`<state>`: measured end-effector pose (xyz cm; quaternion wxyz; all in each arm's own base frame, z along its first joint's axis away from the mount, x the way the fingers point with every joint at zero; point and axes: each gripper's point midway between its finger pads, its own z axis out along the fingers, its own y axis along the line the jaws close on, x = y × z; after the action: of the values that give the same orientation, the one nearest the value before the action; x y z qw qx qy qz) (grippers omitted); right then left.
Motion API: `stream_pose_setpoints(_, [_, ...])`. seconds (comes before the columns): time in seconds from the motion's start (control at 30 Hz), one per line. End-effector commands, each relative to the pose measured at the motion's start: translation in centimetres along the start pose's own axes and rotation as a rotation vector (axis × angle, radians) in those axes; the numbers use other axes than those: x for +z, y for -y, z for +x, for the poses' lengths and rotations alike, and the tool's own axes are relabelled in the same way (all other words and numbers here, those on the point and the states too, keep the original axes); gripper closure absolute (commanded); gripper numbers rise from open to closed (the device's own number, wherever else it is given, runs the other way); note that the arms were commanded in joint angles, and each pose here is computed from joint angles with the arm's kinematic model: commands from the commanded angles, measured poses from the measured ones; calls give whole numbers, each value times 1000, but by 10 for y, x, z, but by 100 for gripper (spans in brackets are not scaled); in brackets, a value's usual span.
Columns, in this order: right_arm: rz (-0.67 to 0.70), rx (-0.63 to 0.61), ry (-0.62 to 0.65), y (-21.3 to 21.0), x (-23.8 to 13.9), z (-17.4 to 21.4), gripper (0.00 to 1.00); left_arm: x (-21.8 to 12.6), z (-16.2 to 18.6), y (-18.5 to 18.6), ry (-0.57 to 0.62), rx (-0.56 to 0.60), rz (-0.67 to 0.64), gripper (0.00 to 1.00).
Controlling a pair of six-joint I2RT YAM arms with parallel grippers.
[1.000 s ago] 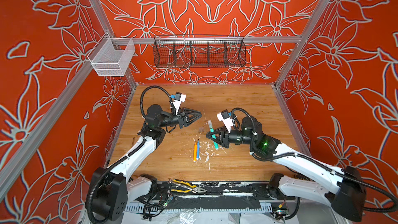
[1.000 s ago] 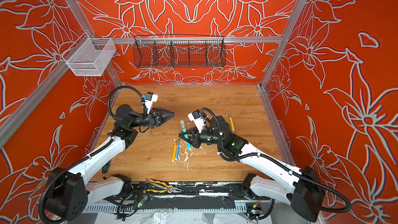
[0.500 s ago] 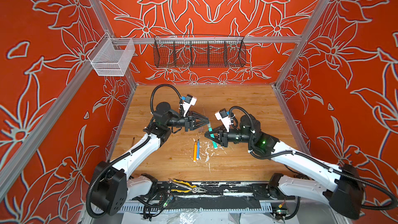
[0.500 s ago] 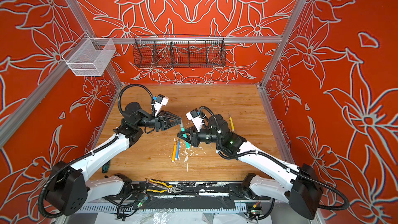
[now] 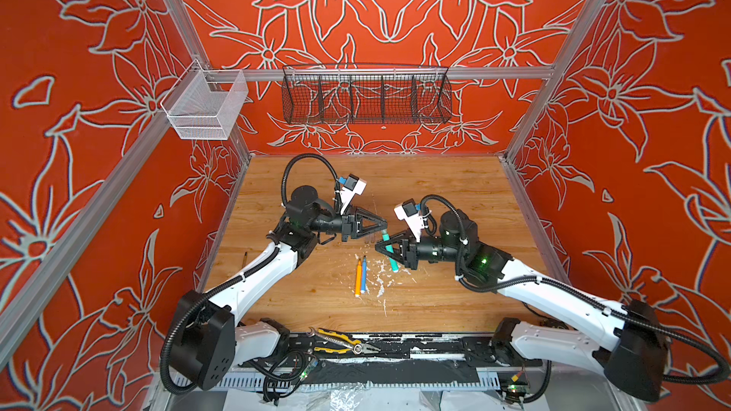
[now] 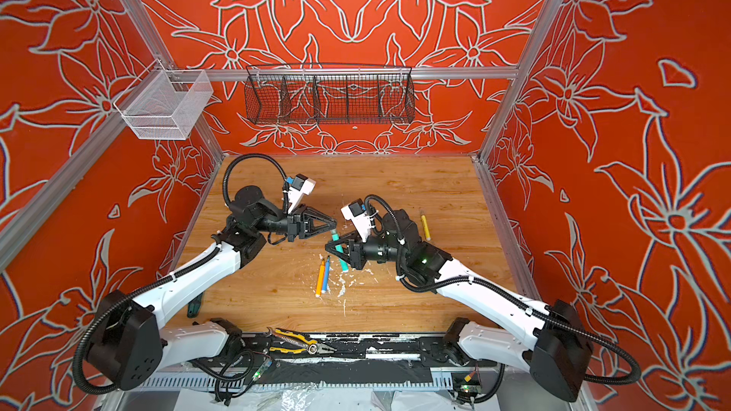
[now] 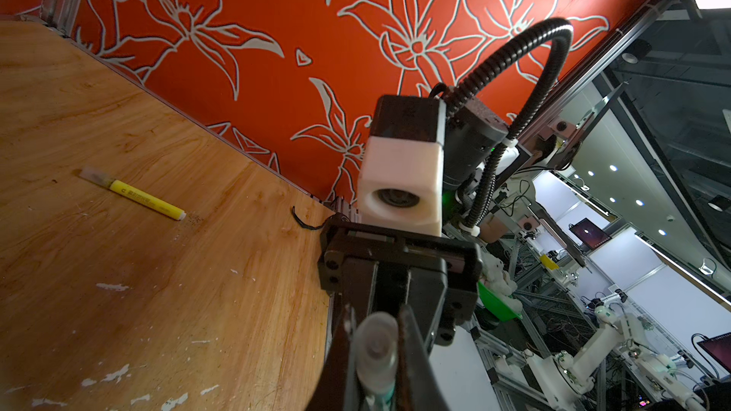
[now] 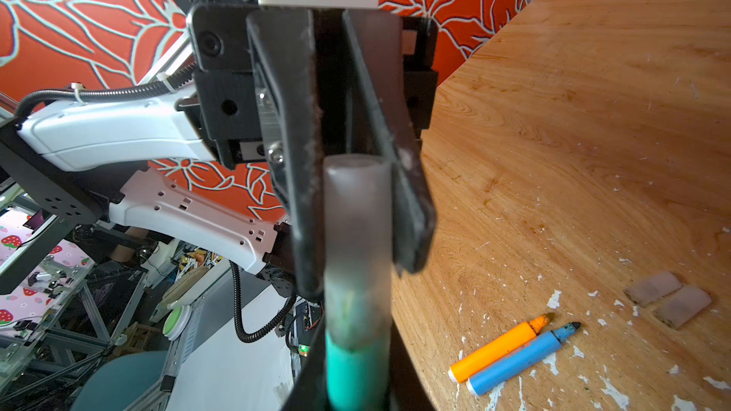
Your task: Insert the pens into the pen caps
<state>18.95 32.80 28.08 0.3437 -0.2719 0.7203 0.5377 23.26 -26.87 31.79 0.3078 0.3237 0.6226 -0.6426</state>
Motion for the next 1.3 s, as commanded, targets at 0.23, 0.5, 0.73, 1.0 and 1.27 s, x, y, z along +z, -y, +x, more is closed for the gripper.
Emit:
stream_pose_setpoints(0.23, [-153, 82, 221, -34, -38, -73, 100, 14, 29, 44, -141, 111, 187, 100])
stream_pose_setpoints(0.5, [-135, 90, 228, -26, -42, -76, 100, 30, 48, 56, -240, 66, 277, 100])
stream_pose_setpoints(0.73, [-71, 57, 215, -19, -43, -76, 100, 40, 65, 45, -309, 58, 178, 100])
stream_pose_setpoints(1.0, [110, -70, 246, -5, -57, -75, 100, 46, 72, 17, -330, 41, 35, 100])
stream_pose_setpoints(1.27, [255, -134, 242, 13, -57, -72, 100, 51, 72, 10, -333, 38, 4, 100])
